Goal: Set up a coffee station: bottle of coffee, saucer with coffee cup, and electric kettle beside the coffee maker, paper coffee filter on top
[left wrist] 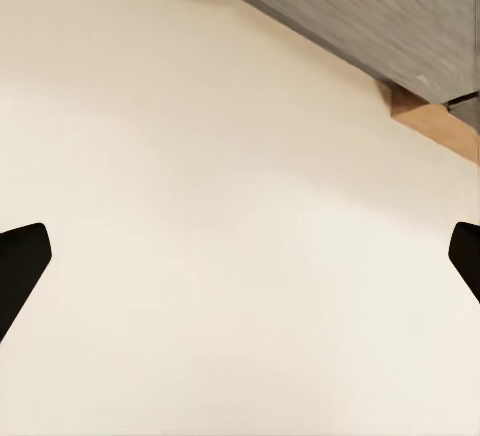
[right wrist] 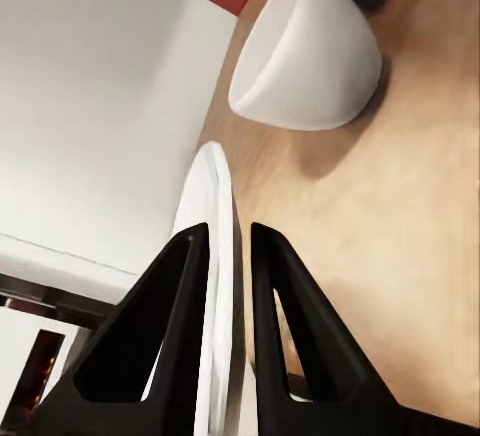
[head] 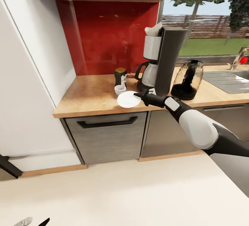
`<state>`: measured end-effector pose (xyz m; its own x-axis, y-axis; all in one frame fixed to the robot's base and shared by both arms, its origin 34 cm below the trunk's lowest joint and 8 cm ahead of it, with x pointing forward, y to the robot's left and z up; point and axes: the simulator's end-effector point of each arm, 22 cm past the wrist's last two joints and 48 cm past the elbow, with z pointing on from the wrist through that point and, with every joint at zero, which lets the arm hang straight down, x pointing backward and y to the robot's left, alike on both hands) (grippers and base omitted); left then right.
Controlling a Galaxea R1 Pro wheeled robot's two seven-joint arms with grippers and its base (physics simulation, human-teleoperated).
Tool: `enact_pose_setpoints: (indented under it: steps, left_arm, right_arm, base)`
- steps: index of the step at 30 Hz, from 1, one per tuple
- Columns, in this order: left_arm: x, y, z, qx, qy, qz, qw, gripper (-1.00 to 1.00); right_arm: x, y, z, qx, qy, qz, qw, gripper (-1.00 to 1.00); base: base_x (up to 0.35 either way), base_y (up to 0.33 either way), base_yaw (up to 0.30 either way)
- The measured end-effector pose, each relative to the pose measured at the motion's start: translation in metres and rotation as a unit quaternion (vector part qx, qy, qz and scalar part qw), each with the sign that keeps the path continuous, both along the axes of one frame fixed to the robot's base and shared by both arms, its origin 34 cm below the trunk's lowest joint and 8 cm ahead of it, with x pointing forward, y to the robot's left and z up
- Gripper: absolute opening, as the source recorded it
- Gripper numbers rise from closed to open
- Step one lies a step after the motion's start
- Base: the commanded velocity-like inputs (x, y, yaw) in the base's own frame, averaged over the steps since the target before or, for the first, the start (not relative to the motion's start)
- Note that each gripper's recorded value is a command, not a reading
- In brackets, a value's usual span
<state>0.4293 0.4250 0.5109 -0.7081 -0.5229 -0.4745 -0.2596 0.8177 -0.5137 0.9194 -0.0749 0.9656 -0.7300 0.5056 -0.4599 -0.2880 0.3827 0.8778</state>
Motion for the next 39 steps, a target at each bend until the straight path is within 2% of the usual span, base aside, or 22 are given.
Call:
enact_pose_setpoints:
  steps: [12, 30, 33, 39]
  left_arm:
    - [0.0, 0.0, 0.0, 0.0, 0.0, 0.0, 1.0, 1.0]
    - [0.0, 0.0, 0.0, 0.0, 0.0, 0.0, 1.0, 1.0]
    - [0.0, 0.0, 0.0, 0.0, 0.0, 0.0, 1.0, 1.0]
    - [-0.015, -0.023, -0.015, -0.011, 0.02, -0.004, 0.9997, 1.0]
  right_arm:
    - [0.0, 0.0, 0.0, 0.0, 0.0, 0.0, 1.0, -1.0]
    - [-0.003, -0.005, -0.015, -0.001, 0.011, -0.003, 0.9999, -1.0]
    - [-0.004, -0.005, -0.016, -0.001, 0.011, -0.004, 0.9999, -1.0]
    - [-0.002, 0.018, 0.026, 0.022, -0.013, 0.019, 0.9995, -1.0]
  base:
    - [0.0, 0.25, -0.127]
    - [0.0, 0.01, -0.274]
    - [0.0, 0.0, -0.084]
    - [0.0, 0.0, 0.0]
